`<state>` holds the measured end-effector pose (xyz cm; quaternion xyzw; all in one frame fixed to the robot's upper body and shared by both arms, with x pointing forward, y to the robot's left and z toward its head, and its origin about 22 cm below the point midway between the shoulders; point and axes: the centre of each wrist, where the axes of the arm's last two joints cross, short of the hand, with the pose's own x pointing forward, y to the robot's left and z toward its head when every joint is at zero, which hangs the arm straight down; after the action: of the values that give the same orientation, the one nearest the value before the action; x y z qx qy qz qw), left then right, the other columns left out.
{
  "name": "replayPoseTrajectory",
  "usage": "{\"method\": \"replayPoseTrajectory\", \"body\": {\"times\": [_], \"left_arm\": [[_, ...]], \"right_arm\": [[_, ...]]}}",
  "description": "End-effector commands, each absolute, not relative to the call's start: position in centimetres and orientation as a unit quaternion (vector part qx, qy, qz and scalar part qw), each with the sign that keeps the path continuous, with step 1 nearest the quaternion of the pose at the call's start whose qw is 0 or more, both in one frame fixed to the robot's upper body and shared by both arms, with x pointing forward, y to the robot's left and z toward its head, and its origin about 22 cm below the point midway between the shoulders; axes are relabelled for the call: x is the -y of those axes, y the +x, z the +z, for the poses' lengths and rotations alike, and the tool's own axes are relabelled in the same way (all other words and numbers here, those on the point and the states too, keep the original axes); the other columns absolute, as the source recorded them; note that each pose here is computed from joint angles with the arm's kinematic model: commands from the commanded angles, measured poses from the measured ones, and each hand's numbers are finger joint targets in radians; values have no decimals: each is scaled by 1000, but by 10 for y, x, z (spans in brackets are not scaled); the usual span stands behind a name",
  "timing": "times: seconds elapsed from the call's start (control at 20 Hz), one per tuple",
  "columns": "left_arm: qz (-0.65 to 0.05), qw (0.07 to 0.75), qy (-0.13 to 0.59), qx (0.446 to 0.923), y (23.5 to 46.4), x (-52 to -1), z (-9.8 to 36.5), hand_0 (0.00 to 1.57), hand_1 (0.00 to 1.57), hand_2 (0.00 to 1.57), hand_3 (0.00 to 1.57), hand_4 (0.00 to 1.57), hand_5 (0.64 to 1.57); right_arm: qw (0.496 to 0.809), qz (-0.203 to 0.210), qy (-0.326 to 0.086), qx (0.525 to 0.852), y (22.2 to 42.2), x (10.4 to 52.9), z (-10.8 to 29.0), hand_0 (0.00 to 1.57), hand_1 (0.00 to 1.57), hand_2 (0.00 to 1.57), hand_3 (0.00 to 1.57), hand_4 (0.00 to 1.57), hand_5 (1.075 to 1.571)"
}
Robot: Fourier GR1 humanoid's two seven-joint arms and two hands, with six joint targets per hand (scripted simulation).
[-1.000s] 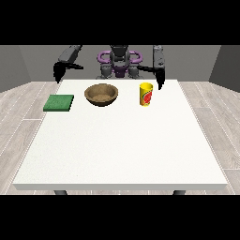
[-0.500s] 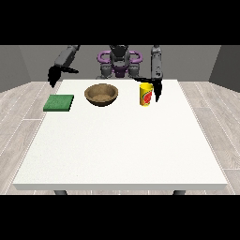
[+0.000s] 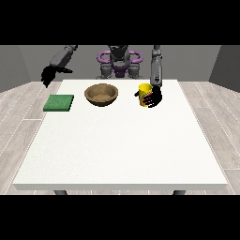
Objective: Pick the cup and pour the ball into the bowl, then pick the bowl and place it on the pad
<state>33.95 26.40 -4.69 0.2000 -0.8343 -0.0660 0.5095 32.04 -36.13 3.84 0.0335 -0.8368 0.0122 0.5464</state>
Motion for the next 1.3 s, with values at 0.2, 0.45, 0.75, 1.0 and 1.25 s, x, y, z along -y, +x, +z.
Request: {"method": "replayPoseTrajectory", "body": {"times": [0.2, 0.45, 0.75, 1.0, 1.25], "left_arm": [[-82, 501, 276, 816, 356, -241, -44, 1351, 1351, 1571, 1571, 881, 1502], [-174, 512, 300, 786, 348, -220, -44, 1348, 1348, 1571, 1571, 989, 1532], [-273, 507, 304, 759, 368, -178, -10, 1397, 1397, 1571, 1571, 1091, 1571], [-352, 484, 341, 725, 351, -126, -26, 1364, 1364, 1571, 1571, 1068, 1568], [-359, 484, 353, 716, 361, -105, 6, 1346, 1346, 1571, 1571, 1048, 1569]], "right_arm": [[547, 16, 20, 836, 314, 396, 44, 0, 0, 0, 0, 0, 1556], [615, -9, -6, 789, 288, 422, -1, 0, 0, 0, 0, 0, 1556], [668, -52, -34, 742, 276, 441, -16, 0, 0, 0, 0, 0, 1560], [682, -70, -66, 725, 257, 453, -34, 0, 0, 0, 0, 0, 1557], [675, -75, -59, 732, 244, 466, -38, 0, 0, 83, 0, 0, 1554]]}}
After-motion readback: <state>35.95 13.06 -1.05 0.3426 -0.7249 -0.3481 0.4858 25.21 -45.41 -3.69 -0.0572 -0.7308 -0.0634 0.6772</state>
